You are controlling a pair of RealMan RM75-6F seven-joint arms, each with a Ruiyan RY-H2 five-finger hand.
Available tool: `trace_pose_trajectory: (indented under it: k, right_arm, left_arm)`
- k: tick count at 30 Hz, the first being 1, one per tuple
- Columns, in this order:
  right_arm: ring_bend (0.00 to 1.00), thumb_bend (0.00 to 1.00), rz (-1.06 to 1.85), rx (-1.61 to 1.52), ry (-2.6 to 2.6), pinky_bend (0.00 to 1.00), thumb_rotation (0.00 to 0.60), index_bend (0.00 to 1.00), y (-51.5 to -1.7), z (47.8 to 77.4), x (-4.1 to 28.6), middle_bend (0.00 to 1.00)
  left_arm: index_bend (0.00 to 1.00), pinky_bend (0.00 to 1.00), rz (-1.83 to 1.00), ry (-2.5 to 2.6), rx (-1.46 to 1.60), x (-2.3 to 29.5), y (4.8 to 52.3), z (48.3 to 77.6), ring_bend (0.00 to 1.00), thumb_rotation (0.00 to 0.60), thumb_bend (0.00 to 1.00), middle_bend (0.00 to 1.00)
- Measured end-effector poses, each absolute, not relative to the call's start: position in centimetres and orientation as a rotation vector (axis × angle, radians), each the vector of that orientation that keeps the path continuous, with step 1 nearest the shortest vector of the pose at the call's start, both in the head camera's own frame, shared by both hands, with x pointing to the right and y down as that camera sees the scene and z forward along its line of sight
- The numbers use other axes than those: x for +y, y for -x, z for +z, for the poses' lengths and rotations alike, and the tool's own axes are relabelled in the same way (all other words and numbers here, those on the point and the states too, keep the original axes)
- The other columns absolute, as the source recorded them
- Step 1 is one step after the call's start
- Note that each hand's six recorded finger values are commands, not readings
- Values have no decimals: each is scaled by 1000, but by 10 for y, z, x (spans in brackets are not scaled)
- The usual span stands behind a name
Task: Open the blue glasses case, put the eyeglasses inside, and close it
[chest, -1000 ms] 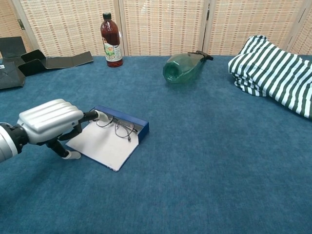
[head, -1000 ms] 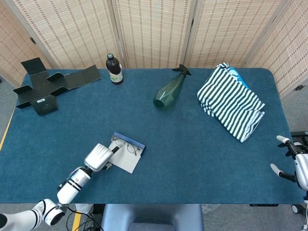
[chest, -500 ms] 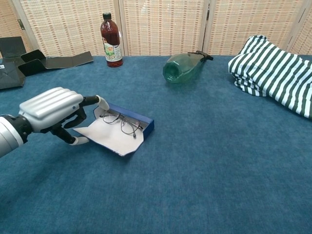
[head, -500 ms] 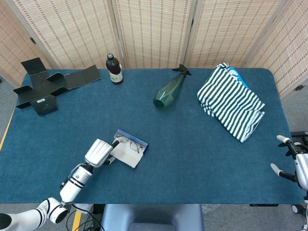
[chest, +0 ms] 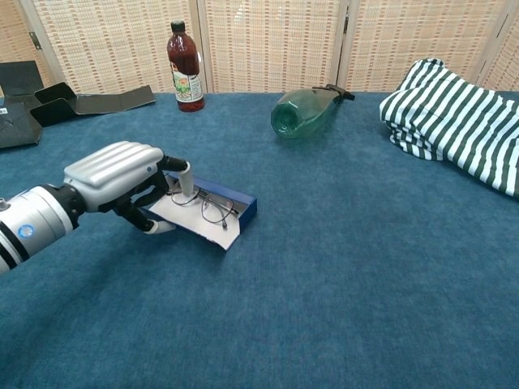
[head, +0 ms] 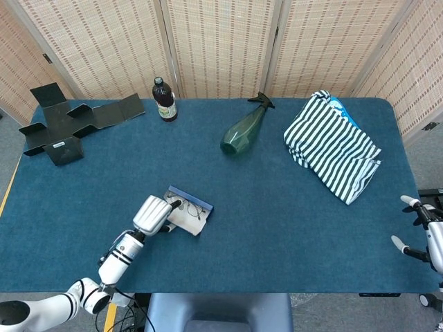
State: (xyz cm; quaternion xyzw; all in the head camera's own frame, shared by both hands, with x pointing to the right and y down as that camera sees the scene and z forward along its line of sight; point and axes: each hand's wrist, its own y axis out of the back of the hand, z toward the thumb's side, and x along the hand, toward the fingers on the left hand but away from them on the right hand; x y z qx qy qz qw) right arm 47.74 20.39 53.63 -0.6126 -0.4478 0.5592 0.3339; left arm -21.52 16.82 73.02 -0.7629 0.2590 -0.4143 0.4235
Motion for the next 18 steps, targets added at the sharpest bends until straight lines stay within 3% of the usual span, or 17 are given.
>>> trace_pose_trajectory:
  k: [8,18]
  right_arm:
    - [501,188,1463,-1172,1605,275,600,175,-480,539,204,352]
    - [501,188,1461,-1175,1609,275,600,175,-480,540,205,352]
  left_arm:
    - [596,1000,-1023,1906,625,171,212,728,981,600,455,922]
    - [632,1000,-992,1926,600,177,211,718,983,600,488,922]
